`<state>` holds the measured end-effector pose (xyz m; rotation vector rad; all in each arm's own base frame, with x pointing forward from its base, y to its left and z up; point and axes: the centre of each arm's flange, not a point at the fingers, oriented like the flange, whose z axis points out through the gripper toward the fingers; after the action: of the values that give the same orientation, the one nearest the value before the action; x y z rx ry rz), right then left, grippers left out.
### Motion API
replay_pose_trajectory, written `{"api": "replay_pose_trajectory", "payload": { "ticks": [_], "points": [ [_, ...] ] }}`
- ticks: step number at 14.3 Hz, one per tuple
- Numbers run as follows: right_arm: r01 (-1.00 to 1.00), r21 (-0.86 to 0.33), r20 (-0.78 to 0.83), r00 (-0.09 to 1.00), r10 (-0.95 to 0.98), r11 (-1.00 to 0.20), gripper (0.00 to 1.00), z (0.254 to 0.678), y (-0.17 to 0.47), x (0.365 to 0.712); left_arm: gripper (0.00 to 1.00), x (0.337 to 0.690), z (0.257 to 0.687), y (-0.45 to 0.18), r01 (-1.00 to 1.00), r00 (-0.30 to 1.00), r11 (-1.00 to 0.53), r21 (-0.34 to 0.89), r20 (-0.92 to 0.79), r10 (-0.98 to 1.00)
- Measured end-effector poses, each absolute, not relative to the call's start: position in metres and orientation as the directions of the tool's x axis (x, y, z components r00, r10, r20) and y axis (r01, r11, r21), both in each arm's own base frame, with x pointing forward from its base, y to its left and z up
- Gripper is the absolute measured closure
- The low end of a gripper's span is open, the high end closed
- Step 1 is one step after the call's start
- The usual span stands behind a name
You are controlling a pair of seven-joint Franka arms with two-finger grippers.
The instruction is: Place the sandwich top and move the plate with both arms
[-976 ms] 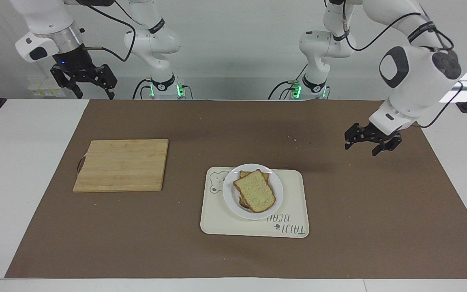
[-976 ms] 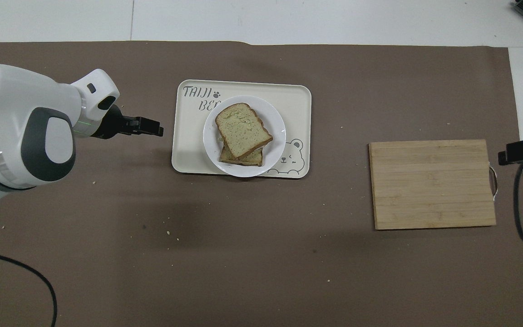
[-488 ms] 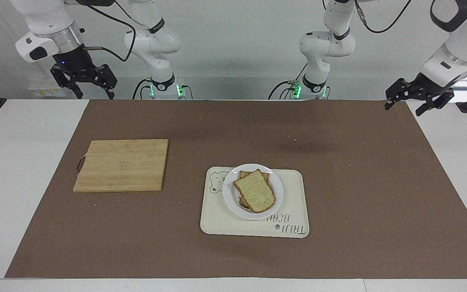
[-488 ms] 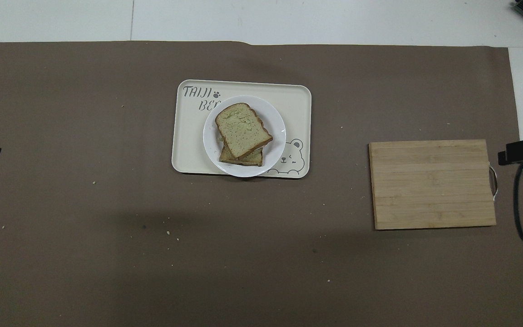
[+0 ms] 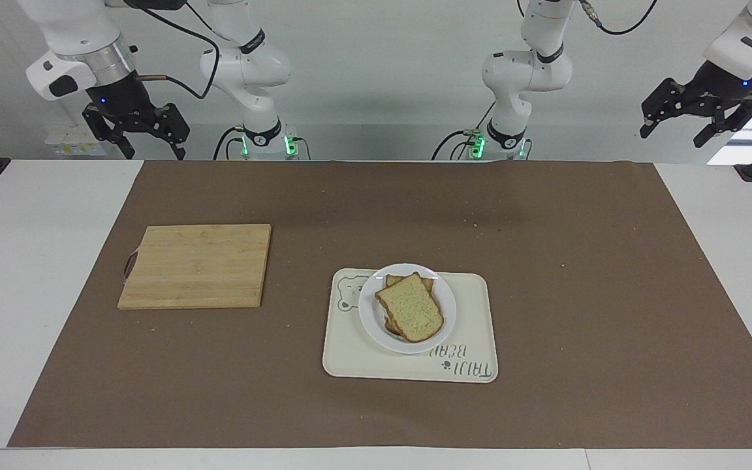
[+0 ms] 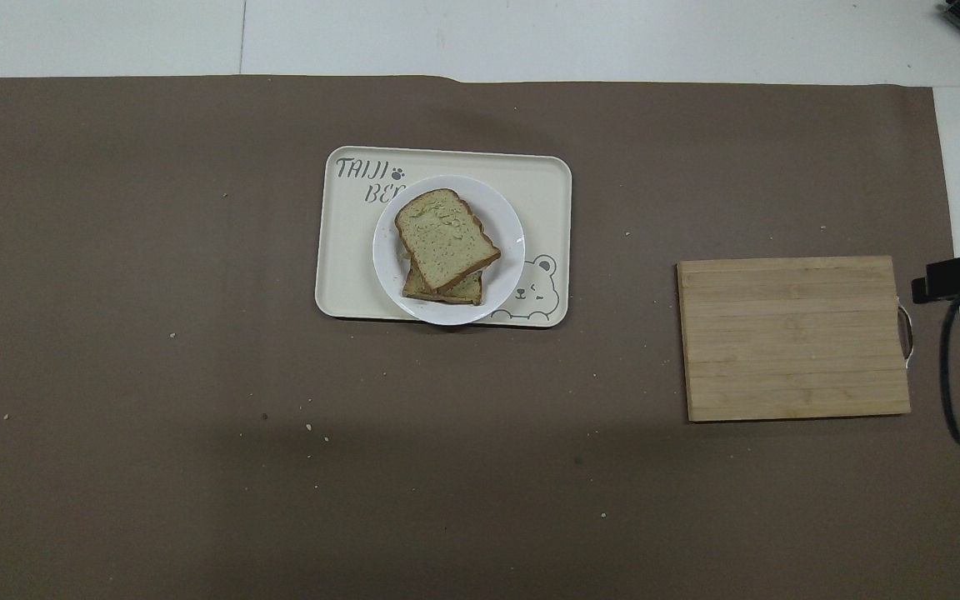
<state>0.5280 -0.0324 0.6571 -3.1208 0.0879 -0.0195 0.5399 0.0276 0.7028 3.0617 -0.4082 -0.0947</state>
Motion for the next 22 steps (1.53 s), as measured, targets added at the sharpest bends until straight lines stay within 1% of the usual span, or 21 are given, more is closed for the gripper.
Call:
{"api": "replay_pose_trajectory", "payload": {
  "ticks": [2,4,9,12,22],
  "points": [
    [-0.056,-0.02,0.012,0.998,-0.057,-0.998,0.0,0.657,-0.033,0.528,0.0,0.538,0.693,0.022,-0.269,0.958,-0.961,0.071,-0.08,-0.274],
    [-0.056,-0.02,0.012,0.998,-0.057,-0.998,0.0,0.657,-0.033,0.528,0.0,0.527,0.682,0.02,-0.269,0.954,-0.959,0.088,-0.111,-0.278],
    [-0.056,-0.02,0.012,0.998,-0.056,-0.998,0.0,0.657,-0.032,0.528,0.0,0.511,0.68,0.011,-0.223,0.964,-0.972,0.078,-0.131,-0.231],
    [-0.056,-0.02,0.012,0.998,-0.056,-0.998,0.0,0.657,-0.032,0.528,0.0,0.511,0.68,0.014,-0.216,0.966,-0.975,0.056,-0.131,-0.222],
    [-0.056,-0.02,0.012,0.998,-0.056,-0.998,0.0,0.657,-0.032,0.528,0.0,0.515,0.683,0.014,-0.214,0.971,-0.976,0.045,-0.099,-0.218]
  ]
}}
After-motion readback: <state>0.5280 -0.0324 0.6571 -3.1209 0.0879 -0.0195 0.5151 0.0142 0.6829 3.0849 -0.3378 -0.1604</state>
